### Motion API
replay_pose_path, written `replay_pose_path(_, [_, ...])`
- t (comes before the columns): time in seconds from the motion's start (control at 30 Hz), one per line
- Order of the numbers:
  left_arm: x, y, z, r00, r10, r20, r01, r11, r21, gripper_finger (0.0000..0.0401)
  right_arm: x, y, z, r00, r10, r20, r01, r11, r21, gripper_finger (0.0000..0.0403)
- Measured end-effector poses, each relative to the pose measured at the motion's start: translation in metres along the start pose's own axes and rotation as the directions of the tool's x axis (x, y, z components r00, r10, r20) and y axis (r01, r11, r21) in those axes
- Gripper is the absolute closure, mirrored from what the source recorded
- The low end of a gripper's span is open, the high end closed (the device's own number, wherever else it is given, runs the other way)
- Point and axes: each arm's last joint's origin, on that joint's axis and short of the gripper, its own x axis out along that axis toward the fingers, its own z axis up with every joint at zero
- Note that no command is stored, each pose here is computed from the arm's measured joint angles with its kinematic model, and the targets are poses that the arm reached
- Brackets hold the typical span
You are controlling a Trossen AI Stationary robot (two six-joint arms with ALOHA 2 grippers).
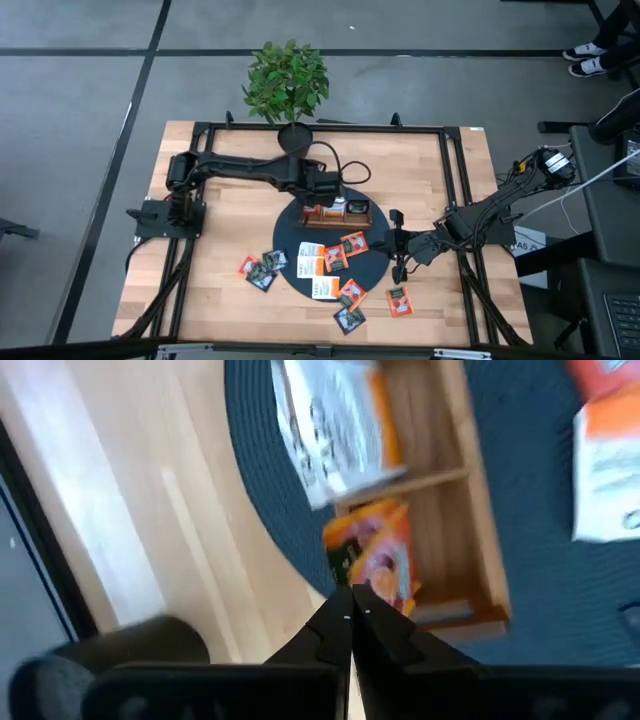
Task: Pick & Place Tea
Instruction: Put the orange tea bag into the left side of the wooden organizer
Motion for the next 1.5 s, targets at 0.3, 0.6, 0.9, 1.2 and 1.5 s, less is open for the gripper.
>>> replay_pose_path(0.3, [-0.004, -0.004, 0.003, 1.0, -0.022, 0.022, 0.021, 1.0, 0.023, 0.0398, 0.0, 0.0, 0.0, 1.0, 0.0, 0.0, 0.0, 1.0, 0.003, 0.0377])
replay_pose_path(0.6, [0.012, -0.008, 0.007, 0.999, -0.032, -0.028, 0.033, 0.999, 0.04, 0.0398, 0.0, 0.0, 0.0, 1.0, 0.0, 0.001, 0.0, 1.0, 0.004, 0.0377])
replay_pose_path(0.9, [0.03, -0.008, 0.006, 0.992, -0.001, -0.125, 0.009, 0.998, 0.059, 0.0398, 0.0, 0.0, 0.0, 1.0, 0.0, 0.0, 0.0, 1.0, 0.003, 0.0377])
replay_pose_path(1.2, [0.028, -0.009, 0.006, 0.993, -0.008, -0.118, 0.015, 0.998, 0.054, 0.0398, 0.0, 0.0, 0.0, 1.0, 0.0, 0.0, 0.0, 1.0, 0.002, 0.0377])
replay_pose_path(1.5, [0.028, -0.009, 0.007, 0.995, -0.023, -0.101, 0.024, 1.0, 0.016, 0.0398, 0.0, 0.0, 0.0, 1.0, 0.0, 0.0, 0.0, 1.0, 0.003, 0.0377])
